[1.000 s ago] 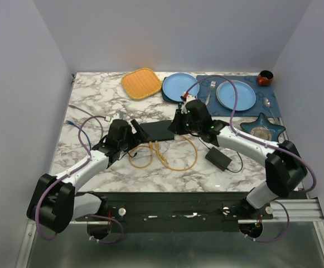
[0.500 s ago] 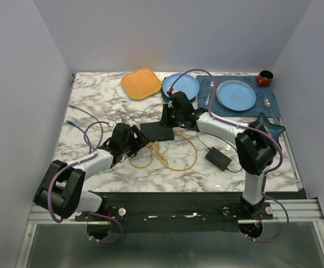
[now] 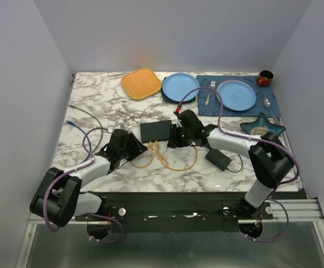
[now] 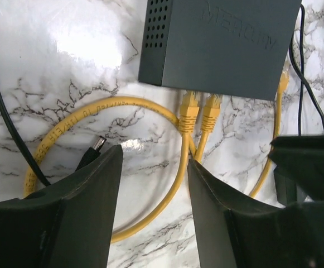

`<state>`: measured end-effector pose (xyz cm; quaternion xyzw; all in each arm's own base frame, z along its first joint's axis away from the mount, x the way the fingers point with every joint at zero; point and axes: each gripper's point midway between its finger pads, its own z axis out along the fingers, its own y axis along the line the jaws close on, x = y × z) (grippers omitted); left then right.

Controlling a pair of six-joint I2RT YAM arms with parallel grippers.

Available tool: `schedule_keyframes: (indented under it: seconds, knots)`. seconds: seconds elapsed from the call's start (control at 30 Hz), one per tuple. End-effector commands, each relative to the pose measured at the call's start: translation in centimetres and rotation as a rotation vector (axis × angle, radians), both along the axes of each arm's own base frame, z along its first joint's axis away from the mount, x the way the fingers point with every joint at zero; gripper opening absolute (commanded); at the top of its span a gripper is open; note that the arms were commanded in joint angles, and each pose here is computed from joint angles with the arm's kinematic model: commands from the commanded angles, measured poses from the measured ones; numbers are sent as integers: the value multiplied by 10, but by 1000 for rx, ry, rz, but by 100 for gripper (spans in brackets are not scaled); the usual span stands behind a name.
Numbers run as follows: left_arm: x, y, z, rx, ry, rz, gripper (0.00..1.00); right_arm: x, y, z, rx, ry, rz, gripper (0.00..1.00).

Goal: Pull the plug from the switch port

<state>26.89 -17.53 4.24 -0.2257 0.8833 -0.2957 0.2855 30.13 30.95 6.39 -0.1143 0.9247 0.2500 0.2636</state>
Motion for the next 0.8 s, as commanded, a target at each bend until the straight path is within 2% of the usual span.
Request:
schedule_keyframes:
  seconds: [0.0,0.23,0.4,0.47,0.6,0.67,0.77]
  knots:
    - [-15,-3,2,-33,0,-26,58,-48,23,12,34,-45,156,48]
    - [-25,1,3,-43,-8,-19,58,-77,34,-4,-18,-36,209,52]
    - [-29,4,5,-37,-9,-19,58,-77,25,-23,-89,-13,163,50]
    - [-29,4,5,-37,-11,-20,58,-74,24,-15,-65,-31,127,49]
    - [-22,-2,7,-58,-17,-24,58,-40,23,15,-79,-163,26,49]
    - [-19,-6,8,-70,-18,-34,58,-21,21,26,-91,-184,-4,47]
    - [-12,-12,8,-88,-18,-34,58,17,27,43,-72,-180,-39,36]
